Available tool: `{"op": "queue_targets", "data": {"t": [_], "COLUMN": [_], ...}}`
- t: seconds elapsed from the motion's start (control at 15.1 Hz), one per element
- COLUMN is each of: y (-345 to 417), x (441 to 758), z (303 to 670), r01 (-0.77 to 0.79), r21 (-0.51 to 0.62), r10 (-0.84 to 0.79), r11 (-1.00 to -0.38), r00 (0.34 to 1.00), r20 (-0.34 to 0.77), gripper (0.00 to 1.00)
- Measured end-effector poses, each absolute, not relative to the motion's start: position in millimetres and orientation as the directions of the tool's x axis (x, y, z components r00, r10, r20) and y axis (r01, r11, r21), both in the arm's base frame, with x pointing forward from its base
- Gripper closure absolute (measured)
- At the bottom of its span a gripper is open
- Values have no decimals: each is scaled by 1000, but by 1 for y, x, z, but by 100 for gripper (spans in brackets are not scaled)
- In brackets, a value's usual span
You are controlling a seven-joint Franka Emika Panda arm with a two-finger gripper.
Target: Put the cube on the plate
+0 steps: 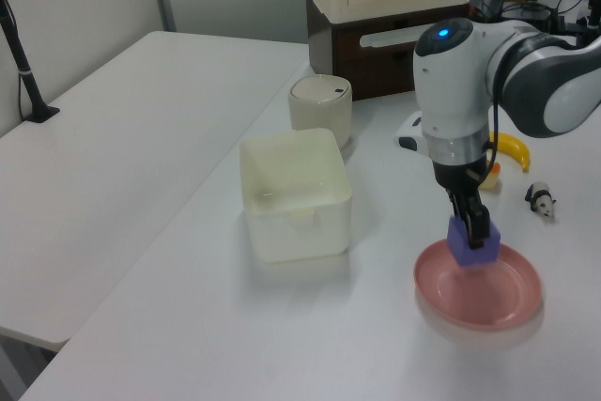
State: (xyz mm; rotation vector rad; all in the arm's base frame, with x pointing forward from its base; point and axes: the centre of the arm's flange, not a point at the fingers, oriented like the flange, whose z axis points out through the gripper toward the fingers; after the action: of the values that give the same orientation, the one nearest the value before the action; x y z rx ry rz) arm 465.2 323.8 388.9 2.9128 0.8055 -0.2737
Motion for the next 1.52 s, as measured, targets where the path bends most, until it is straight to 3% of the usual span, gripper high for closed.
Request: {"op": "queue_targets", "data": {"t": [0.13,0.2,0.53,0.79,0.93,1.13,1.52], "y": [330,330,299,206,159,110,24], "x": [462,463,498,556,570,574,564], "z": [390,391,434,502,524,550,597], "r01": [518,517,440,230,158,65,-97], "r21": [57,57,63,77,119,153,116], "r10": [499,498,425,222,149,59,-94], "r11": [-853,-854,-896,-970,-980,-986,-988], "r00": [843,845,890,970,986,997,995], "r20": [-199,-196,-168,-101,-78,-43,34], "gripper": [5,0,0,0,0,0,0]}}
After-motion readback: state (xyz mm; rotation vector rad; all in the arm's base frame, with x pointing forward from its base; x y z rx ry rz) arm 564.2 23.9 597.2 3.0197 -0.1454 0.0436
